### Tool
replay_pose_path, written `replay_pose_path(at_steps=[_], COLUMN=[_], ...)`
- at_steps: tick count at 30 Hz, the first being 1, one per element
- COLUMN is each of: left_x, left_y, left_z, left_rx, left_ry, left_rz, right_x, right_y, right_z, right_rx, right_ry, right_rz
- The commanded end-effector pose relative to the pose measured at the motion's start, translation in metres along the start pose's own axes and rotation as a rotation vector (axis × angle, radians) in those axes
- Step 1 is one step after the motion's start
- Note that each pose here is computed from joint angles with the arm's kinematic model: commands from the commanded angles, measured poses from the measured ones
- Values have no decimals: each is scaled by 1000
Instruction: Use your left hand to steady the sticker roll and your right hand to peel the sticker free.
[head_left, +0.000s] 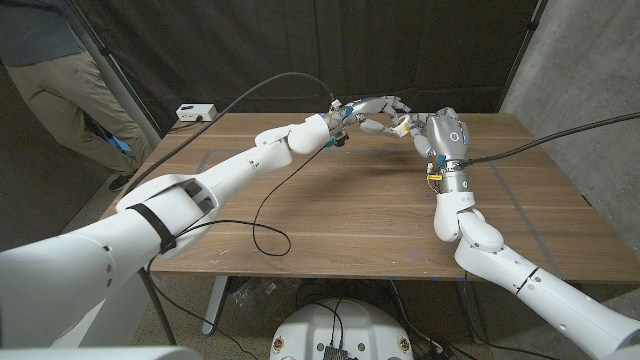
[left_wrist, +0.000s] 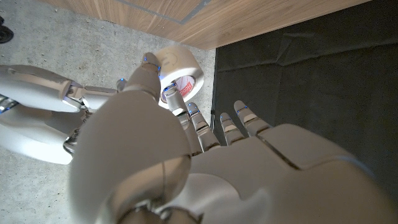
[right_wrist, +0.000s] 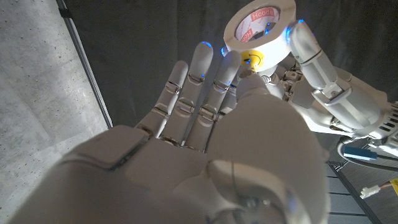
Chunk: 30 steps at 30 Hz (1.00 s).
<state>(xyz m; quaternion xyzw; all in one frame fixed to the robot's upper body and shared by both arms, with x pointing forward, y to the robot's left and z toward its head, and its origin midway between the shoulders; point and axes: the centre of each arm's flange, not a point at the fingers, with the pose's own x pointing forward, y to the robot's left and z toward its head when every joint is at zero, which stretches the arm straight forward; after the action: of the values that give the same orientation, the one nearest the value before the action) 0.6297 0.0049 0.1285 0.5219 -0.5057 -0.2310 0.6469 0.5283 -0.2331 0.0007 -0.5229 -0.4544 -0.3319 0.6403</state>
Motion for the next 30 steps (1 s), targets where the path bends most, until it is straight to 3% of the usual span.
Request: replay_pose_path(at_steps=[1, 20, 30], left_x=[0, -3, -9], left_y=[0, 3, 2], left_z=[-1, 1, 1], left_rx=[-10, -24, -27], left_ry=[4, 15, 24], left_rz=[-2, 16, 24], right_x=[-5, -16, -24], right_y=[0, -7, -11], right_z=[2, 6, 4], right_rx=[11, 13, 50], right_ry=[-27, -51, 8], right_rz=[-90, -145, -277])
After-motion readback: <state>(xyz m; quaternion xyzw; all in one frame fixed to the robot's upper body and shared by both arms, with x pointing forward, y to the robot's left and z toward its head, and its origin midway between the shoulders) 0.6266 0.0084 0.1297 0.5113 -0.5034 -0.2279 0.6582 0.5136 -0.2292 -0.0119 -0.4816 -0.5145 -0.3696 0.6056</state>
